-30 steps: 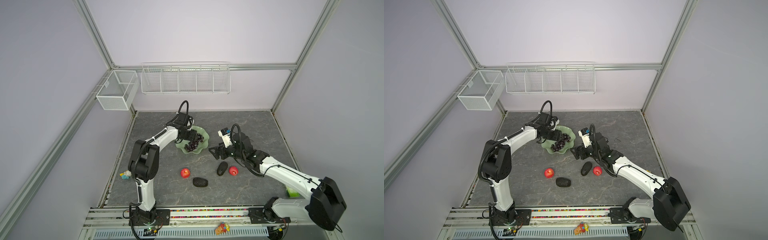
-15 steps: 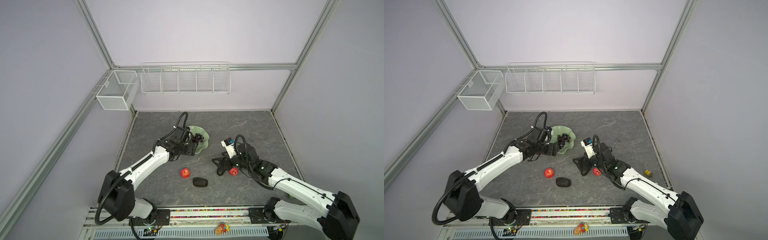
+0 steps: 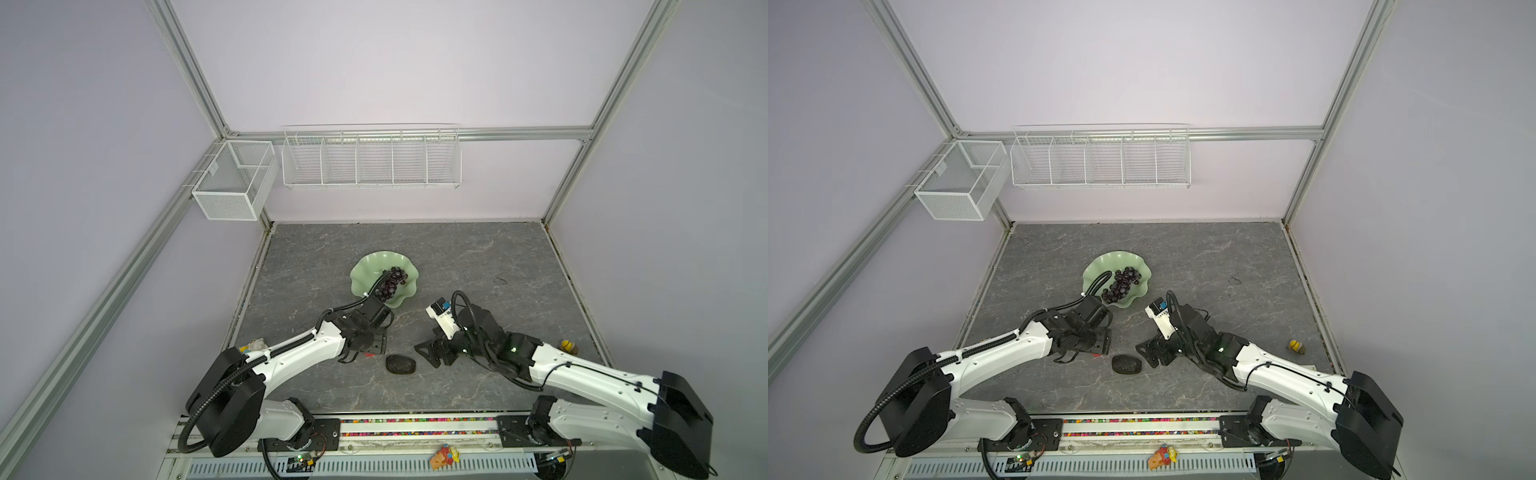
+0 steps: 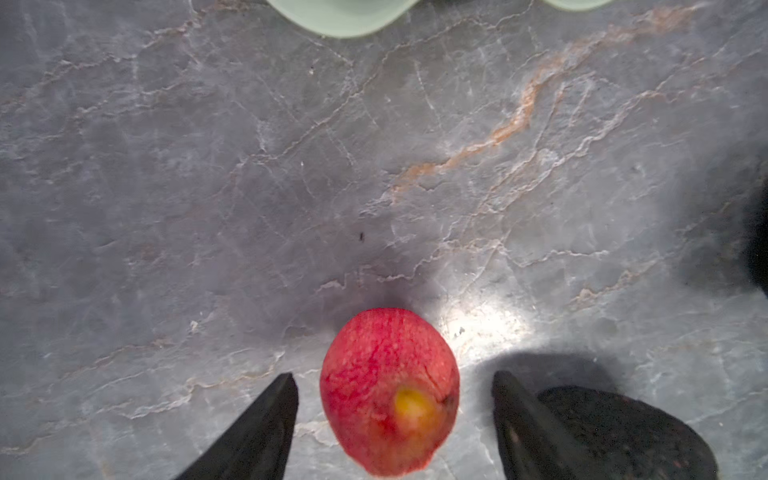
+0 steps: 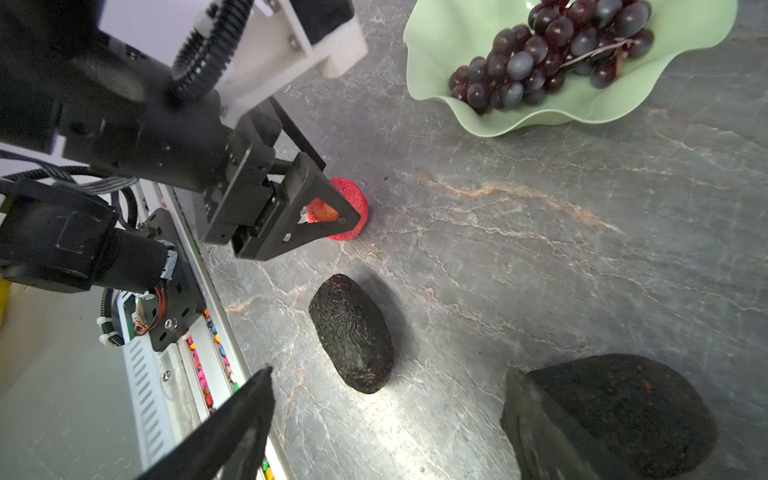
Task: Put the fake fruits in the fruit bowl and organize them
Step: 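Grasp the red apple nearest the bowl with the left gripper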
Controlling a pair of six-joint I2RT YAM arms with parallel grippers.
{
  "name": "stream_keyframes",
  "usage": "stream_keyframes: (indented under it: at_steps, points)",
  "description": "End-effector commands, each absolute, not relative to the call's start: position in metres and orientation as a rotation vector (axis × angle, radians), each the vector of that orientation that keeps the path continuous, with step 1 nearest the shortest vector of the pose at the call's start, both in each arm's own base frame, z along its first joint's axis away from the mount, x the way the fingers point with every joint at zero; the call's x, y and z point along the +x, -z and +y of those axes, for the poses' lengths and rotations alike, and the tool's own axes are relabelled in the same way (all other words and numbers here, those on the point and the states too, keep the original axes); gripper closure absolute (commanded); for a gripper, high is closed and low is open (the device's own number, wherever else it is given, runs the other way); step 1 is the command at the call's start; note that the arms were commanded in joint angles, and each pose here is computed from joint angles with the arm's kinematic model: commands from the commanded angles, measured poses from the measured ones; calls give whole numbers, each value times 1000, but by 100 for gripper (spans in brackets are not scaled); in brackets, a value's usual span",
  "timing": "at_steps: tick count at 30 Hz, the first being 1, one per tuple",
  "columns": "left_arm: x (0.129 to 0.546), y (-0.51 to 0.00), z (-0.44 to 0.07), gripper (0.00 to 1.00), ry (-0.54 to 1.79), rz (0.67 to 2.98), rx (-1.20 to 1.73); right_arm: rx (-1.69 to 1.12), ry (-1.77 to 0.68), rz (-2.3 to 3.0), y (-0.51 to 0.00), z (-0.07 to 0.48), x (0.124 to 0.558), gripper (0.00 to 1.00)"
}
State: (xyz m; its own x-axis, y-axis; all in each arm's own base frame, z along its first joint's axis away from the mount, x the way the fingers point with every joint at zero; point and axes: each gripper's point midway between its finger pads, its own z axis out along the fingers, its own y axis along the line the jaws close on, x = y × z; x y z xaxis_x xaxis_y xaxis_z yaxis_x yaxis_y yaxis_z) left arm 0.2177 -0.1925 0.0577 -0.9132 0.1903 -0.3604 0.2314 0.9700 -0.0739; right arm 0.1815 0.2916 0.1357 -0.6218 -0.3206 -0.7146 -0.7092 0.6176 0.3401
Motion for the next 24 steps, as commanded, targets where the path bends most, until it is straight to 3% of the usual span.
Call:
stream_keyframes:
  at_steps: [1, 5, 8, 14, 20, 24]
  points:
    - [222, -50, -197, 26, 152, 2773, 286, -803, -831, 2193, -146, 303, 185, 12]
    - [221, -38, -194, 29, 98, 2809, 289, -816, -823, 2197, -144, 306, 185, 12]
    - [220, -36, -190, 37, 72, 2814, 280, -814, -820, 2189, -144, 307, 185, 12]
    - [233, -77, -193, 53, 128, 2708, 236, -747, -790, 2186, -145, 304, 196, 12]
    - [282, -157, -196, 54, 178, 2423, 204, -671, -780, 2177, -151, 303, 219, 12]
    - [334, -172, -185, 53, 178, 2371, 130, -676, -796, 2163, -161, 309, 228, 12]
